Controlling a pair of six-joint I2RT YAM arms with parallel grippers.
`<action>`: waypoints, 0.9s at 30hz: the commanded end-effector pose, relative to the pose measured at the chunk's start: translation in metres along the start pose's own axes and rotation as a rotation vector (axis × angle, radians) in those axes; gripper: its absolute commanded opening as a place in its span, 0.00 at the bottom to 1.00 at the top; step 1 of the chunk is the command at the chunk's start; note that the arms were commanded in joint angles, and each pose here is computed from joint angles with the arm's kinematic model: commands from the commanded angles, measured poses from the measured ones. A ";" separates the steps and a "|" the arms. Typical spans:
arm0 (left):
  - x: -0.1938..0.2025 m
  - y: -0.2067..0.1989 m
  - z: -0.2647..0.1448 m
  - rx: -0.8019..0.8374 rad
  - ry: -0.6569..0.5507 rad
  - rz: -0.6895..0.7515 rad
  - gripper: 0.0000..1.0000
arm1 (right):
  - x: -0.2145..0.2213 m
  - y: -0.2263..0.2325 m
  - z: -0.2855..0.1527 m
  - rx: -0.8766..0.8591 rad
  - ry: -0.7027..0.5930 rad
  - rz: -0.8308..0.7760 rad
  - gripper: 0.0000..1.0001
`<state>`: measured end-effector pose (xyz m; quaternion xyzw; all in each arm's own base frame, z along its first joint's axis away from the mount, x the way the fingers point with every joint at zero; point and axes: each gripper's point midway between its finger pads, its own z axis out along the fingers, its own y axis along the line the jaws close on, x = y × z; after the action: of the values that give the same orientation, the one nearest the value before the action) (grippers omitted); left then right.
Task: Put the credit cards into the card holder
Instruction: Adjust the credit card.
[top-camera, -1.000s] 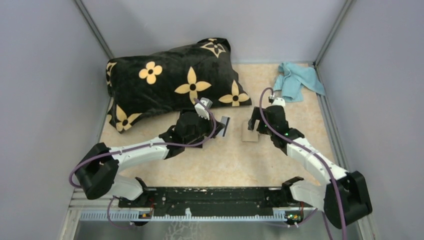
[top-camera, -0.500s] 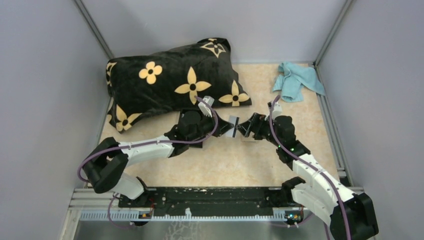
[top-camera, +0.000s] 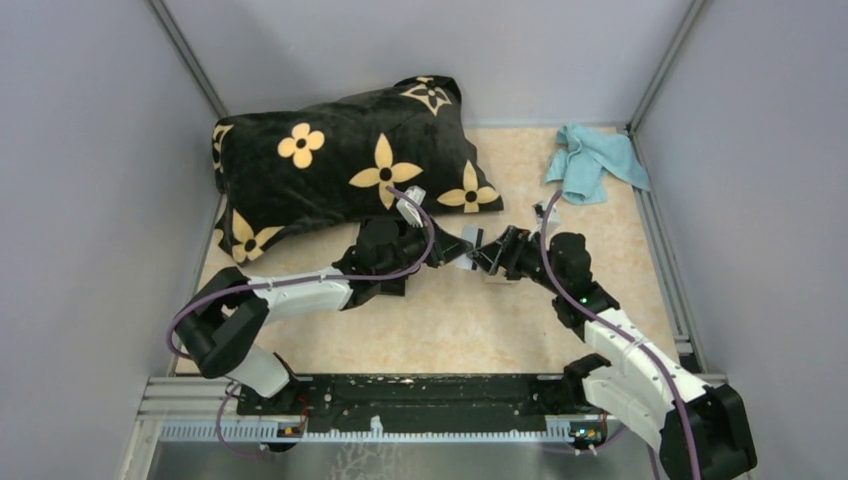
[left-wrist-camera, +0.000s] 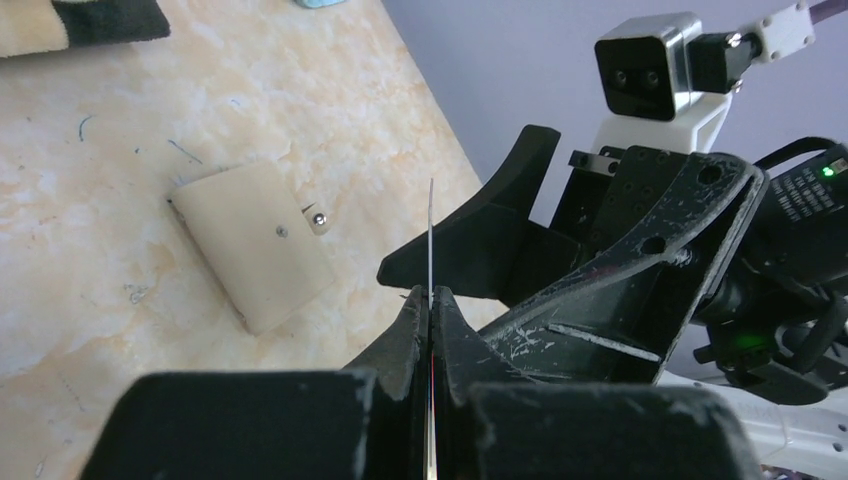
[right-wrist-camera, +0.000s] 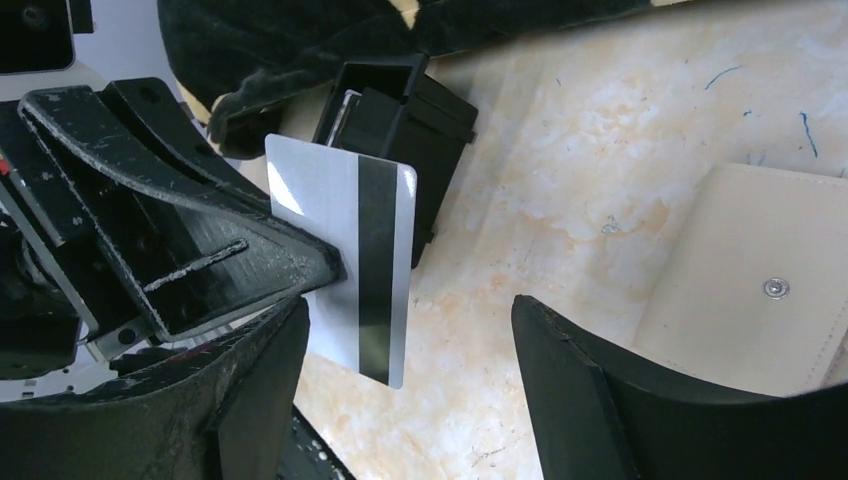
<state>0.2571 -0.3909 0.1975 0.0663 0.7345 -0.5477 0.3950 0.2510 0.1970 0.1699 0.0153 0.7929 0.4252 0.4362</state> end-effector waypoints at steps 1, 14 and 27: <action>-0.011 -0.013 0.003 0.082 -0.028 -0.045 0.00 | -0.009 0.017 0.003 -0.092 -0.036 -0.004 0.73; -0.007 -0.009 0.003 0.126 -0.001 -0.108 0.00 | -0.014 0.028 -0.002 -0.221 -0.058 0.059 0.54; -0.001 -0.009 0.003 0.188 0.021 -0.172 0.00 | -0.020 0.043 -0.011 -0.359 -0.073 0.120 0.21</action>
<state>0.2574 -0.3956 0.1949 0.0377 0.7063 -0.6236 0.3329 0.2461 0.2032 0.1858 0.0323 0.7277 0.5449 0.4153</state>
